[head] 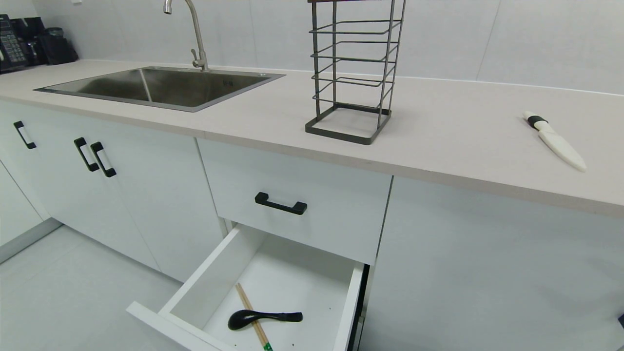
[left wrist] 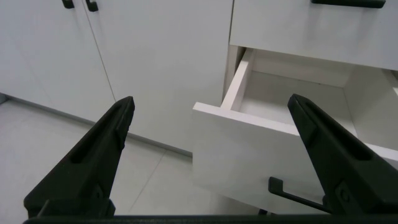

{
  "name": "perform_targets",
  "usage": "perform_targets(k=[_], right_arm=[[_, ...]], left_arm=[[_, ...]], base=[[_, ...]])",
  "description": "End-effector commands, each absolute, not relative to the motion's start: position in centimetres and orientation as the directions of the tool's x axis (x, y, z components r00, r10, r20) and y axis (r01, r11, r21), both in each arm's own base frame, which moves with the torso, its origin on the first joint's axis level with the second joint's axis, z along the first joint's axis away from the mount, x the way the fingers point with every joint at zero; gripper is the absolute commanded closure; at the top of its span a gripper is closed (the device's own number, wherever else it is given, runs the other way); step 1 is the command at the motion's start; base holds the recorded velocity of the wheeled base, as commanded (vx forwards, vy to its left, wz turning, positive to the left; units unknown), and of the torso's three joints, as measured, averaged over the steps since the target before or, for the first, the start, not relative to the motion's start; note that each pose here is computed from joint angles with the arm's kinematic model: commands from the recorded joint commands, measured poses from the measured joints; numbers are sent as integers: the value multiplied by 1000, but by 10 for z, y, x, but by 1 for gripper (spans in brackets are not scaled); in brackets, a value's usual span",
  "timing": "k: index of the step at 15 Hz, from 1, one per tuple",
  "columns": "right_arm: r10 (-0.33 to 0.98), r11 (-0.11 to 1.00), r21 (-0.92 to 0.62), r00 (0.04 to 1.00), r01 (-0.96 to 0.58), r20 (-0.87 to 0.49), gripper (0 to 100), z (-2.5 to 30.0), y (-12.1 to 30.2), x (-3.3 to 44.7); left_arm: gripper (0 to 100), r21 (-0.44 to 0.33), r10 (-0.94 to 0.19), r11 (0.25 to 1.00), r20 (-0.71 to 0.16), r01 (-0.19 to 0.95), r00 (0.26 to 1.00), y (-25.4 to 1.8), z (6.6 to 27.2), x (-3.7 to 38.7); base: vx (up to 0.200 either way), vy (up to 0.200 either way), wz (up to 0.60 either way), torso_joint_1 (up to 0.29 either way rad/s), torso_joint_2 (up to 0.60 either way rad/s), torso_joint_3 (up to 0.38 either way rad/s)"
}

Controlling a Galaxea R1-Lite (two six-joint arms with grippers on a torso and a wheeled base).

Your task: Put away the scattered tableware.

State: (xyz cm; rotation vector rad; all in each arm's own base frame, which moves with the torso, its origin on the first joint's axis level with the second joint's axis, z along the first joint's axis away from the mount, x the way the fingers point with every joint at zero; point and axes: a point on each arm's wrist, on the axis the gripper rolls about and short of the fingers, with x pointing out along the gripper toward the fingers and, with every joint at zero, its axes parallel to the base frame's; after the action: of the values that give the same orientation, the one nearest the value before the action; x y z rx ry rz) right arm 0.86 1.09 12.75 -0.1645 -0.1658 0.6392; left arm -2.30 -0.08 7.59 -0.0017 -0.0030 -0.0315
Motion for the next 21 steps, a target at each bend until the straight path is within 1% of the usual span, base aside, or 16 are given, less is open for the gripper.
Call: perform_targets(k=[1,3,4,6,7,9,10,12,18,19,20,21], right_arm=[[531,843,-237,815,-482,233,0,113,3,-21],[430,902,-144,873,-406,229,0,112,3,-19],[411,911,-119,894,-395,180,0,107,3,-18],[329,944,-83,931,-320,159,0,104,1,-17],[198,980,-21,976,-196,87,0,97,-1,-15],[108,994,0,990,-108,-89,0,78,-3,-15],[85,996,1,989,-85,-118,0,76,-3,-15],[53,999,2,993,-53,-107,0,77,-3,-15],[47,999,3,993,-47,-107,0,77,-3,-15],[-12,1000,2,995,13,-102,0,77,-2,-16],[-72,997,-1,995,72,-70,0,76,-1,-18],[-60,998,3,997,60,-38,0,76,-1,-20]], left_arm=[[0,-3,-31,1000,2,31,1000,-1,76,-23],[0,-3,-31,1000,2,31,1000,-1,76,-23],[0,-5,-31,1000,2,31,1000,-1,76,-23],[0,-11,-28,1000,3,28,1000,-1,76,-23],[0,-15,-26,1000,5,26,1000,-1,76,-23],[0,-17,-26,1000,3,26,1000,-1,76,-23],[0,-18,-15,1000,5,15,1000,0,76,-23],[0,-34,12,999,8,-12,1000,0,77,-23],[0,-23,-17,1000,5,17,1000,0,76,-23],[0,0,-48,999,38,48,998,-1,81,-23],[0,-2,-57,998,260,59,964,-1,122,-36],[0,1,-63,998,326,67,943,-2,147,-43]], base=[[0,0,0,0,0,0],[0,0,0,0,0,0],[0,0,0,0,0,0],[0,0,0,0,0,0],[0,0,0,0,0,0],[0,0,0,0,0,0],[0,0,0,0,0,0],[0,0,0,0,0,0],[0,0,0,0,0,0],[0,0,0,0,0,0],[0,0,0,0,0,0],[0,0,0,0,0,0]])
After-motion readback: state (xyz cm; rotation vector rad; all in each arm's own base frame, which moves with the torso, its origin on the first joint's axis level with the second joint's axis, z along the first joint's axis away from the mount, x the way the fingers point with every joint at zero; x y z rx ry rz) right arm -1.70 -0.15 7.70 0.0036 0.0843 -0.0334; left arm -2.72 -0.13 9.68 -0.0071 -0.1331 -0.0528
